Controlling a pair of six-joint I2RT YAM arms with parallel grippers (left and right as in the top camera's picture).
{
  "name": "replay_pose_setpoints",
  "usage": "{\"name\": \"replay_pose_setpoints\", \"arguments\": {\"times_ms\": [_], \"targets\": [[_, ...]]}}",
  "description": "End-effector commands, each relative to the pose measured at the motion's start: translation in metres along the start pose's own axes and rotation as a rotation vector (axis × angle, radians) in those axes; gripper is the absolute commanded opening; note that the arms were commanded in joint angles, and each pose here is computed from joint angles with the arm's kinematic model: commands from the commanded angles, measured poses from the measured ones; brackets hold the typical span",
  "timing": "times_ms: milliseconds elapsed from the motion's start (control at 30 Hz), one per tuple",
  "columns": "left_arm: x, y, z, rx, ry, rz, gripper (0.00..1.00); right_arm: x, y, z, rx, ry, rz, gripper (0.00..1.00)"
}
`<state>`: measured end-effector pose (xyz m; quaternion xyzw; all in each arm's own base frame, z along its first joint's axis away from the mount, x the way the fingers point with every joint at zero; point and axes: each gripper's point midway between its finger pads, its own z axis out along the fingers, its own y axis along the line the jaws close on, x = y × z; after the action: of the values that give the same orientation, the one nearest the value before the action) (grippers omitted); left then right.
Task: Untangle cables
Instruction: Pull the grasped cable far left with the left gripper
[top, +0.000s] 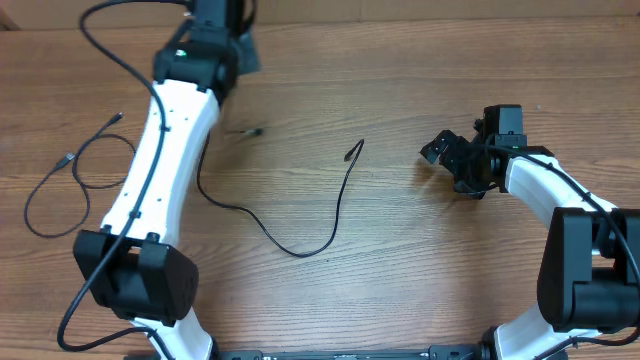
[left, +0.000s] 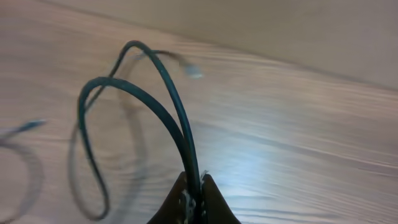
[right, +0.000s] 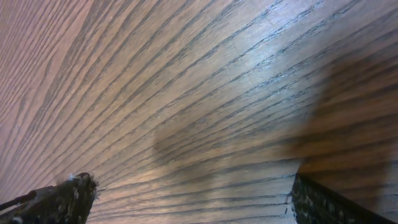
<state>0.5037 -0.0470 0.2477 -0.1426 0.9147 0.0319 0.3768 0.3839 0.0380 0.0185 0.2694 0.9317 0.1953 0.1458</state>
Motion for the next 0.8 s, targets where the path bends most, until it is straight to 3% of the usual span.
{"name": "replay_pose_setpoints", "arguments": {"times_ms": [0,267,500,767], "targets": [[-0.016,0.066,0.003,-0.199,-0.028,0.017,0.04,0.007,-0.022,0.009,0.076,0.017,0.019,1.00],[-0.022,0.180,0.003,-0.439,0.003,-0.099,0.04,0.007,-0.022,0.009,0.076,0.016,0.019,1.00],[-0.002,0.270,-0.004,-0.573,0.090,-0.229,0.04,0.007,-0.022,0.009,0.076,0.017,0.019,1.00],[0.031,0.304,0.012,-0.488,0.202,-0.358,0.05,0.007,-0.022,0.009,0.076,0.017,0.019,1.00]]}}
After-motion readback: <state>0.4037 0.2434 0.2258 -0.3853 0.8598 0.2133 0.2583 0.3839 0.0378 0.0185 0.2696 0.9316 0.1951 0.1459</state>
